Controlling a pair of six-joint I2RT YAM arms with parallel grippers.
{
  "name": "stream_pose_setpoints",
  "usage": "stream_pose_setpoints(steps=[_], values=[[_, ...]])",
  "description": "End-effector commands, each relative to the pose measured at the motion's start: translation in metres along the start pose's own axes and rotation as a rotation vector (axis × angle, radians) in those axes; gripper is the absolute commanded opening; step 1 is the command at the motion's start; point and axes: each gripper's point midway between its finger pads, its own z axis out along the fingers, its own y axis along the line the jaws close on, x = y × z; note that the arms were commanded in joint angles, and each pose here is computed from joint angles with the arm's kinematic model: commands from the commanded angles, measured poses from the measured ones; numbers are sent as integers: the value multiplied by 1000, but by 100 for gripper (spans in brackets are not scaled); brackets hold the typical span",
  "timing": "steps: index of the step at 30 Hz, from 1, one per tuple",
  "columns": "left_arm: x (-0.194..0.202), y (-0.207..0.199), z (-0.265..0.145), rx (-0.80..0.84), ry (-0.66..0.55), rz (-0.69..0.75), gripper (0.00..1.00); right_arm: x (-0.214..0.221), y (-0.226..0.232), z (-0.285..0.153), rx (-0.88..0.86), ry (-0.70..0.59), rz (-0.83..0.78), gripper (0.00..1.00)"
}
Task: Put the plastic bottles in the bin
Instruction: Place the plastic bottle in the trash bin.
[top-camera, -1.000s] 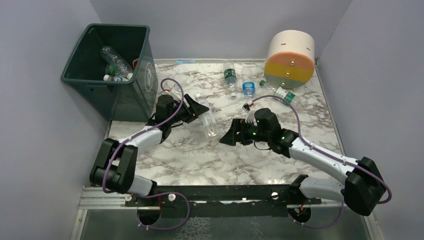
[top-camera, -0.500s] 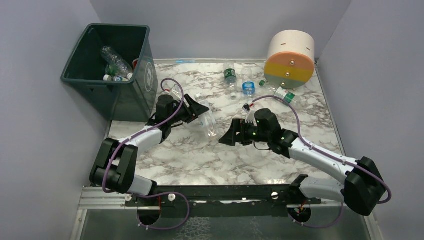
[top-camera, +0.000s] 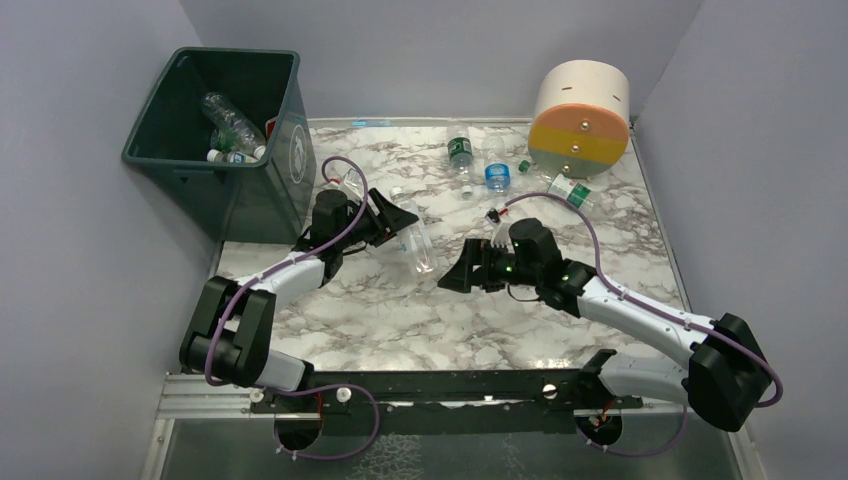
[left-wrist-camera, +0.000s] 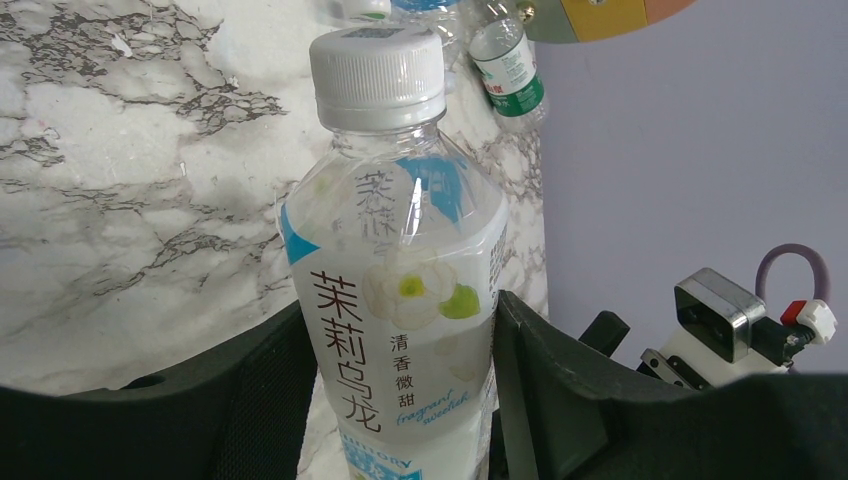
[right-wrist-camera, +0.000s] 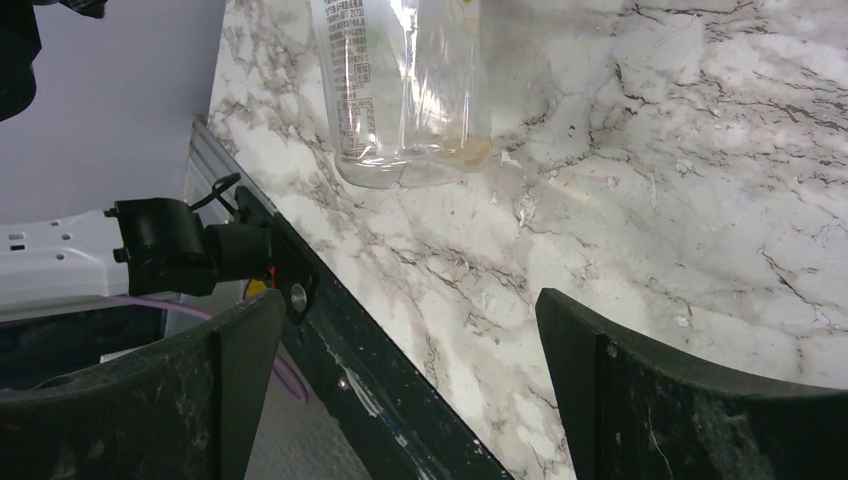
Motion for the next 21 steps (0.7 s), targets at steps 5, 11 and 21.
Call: stream_pose_setpoints(steps=[5,11,21], values=[[-11,-18,3,51,-28,43,61,3,3,3,-27,8,-2,99],[-12,-19,3,52,-29,44,61,4,3,3,-30,11,0,99],[-11,-19,3,53,-29,43,61,6,3,5,-37,14,6,99]])
